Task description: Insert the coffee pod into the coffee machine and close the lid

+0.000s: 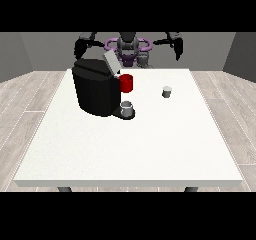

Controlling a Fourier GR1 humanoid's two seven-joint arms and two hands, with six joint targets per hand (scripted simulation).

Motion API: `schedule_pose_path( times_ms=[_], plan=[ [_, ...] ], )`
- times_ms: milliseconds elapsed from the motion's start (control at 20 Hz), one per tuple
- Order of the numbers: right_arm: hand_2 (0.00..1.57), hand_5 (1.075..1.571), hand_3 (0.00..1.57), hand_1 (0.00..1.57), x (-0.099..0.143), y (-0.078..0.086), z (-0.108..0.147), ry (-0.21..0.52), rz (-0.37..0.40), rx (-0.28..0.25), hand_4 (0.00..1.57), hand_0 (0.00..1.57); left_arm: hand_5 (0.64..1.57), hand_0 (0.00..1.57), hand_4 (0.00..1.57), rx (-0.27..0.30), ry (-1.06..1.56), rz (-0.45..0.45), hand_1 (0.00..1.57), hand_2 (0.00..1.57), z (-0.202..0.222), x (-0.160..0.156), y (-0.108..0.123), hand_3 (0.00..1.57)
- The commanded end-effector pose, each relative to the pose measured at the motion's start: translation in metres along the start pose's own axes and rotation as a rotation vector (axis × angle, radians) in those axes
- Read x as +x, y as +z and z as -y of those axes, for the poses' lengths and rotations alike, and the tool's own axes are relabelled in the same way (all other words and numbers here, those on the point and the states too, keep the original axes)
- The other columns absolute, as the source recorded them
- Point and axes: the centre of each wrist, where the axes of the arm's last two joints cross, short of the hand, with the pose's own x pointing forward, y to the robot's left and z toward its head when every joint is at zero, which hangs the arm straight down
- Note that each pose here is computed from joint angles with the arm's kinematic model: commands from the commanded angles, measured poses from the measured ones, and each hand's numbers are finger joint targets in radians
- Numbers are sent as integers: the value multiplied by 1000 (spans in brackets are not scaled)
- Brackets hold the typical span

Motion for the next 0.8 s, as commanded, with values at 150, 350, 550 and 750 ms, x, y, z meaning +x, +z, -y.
schedule_pose_path(
  times_ms=[150, 350, 550, 750],
  plan=[
    [0, 1571, 0, 0, 4, -7, -6, -22, 109, 3, 169, 0, 1571, 0, 0, 36, -155, -18, 0, 0, -37, 12, -38, 0],
    [0, 1571, 0, 0, 18, -17, -19, -36, 105, 46, 134, 0, 1571, 0, 0, -9, -136, -69, 0, 0, -44, 5, -56, 0],
    [0, 1571, 0, 0, 36, -26, -26, -66, 149, 47, 192, 0, 1571, 0, 0, -2, -197, -147, 0, 0, -71, 4, -65, 0],
    [0, 1571, 0, 0, 32, -37, -38, -53, 194, 65, 283, 0, 1571, 0, 0, 27, -187, -159, 0, 0, -66, 20, -98, 0]
  ],
)
